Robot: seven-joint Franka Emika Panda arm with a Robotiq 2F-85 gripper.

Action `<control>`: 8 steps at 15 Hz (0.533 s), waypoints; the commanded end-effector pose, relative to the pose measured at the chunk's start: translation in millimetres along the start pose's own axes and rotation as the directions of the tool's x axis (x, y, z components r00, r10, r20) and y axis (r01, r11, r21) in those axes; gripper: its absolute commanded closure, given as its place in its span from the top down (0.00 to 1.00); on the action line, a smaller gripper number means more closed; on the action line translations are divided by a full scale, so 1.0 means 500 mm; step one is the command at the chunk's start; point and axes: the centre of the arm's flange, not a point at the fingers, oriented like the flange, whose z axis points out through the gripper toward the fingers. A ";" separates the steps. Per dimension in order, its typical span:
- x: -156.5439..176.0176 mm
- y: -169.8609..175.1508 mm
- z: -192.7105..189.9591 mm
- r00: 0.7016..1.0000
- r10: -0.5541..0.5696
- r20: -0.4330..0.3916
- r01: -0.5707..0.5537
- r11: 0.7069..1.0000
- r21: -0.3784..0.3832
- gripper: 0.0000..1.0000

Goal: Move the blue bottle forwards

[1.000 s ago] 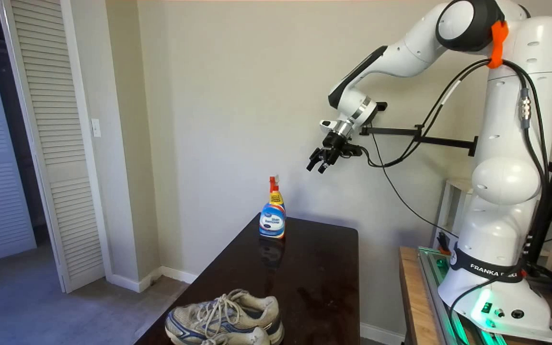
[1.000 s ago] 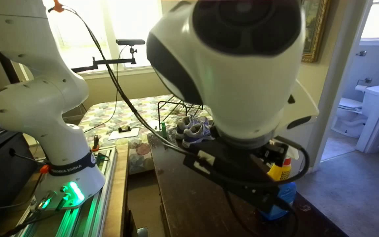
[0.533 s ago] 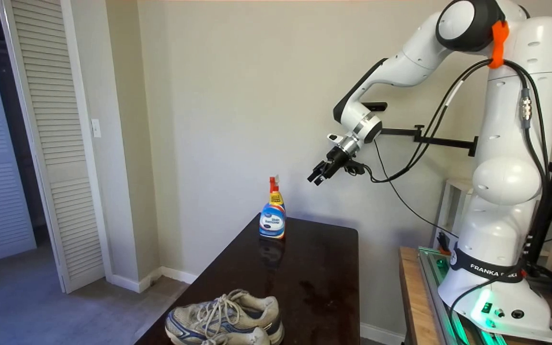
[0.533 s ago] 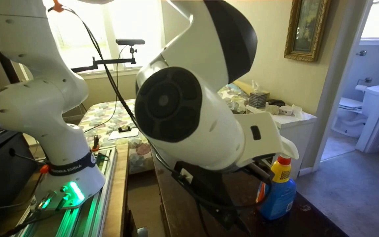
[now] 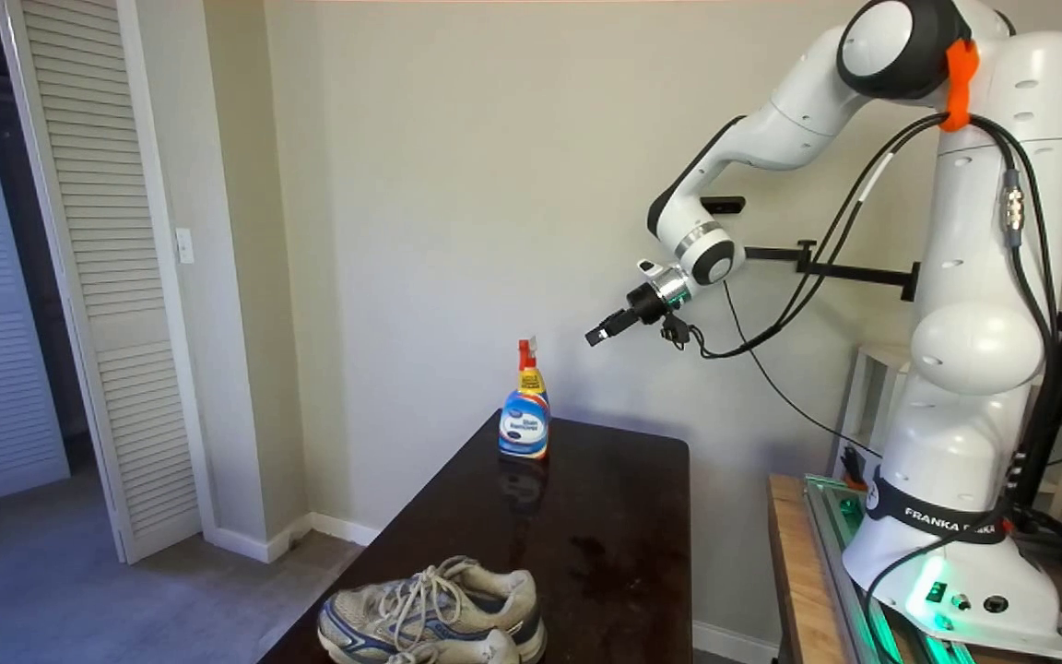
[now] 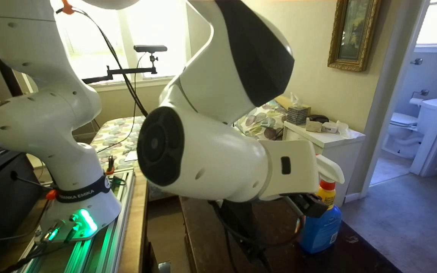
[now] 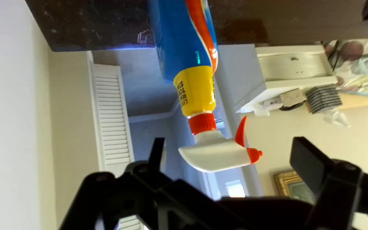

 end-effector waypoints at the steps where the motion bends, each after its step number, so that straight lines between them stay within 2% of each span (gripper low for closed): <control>1: -0.036 -0.015 0.030 0.996 0.062 -0.070 -0.067 0.996 -0.064 1.00; 2: -0.041 -0.018 0.034 0.994 0.062 -0.089 -0.068 0.995 -0.072 1.00; 8: -0.056 -0.063 0.097 0.992 0.056 -0.109 -0.057 0.998 -0.011 1.00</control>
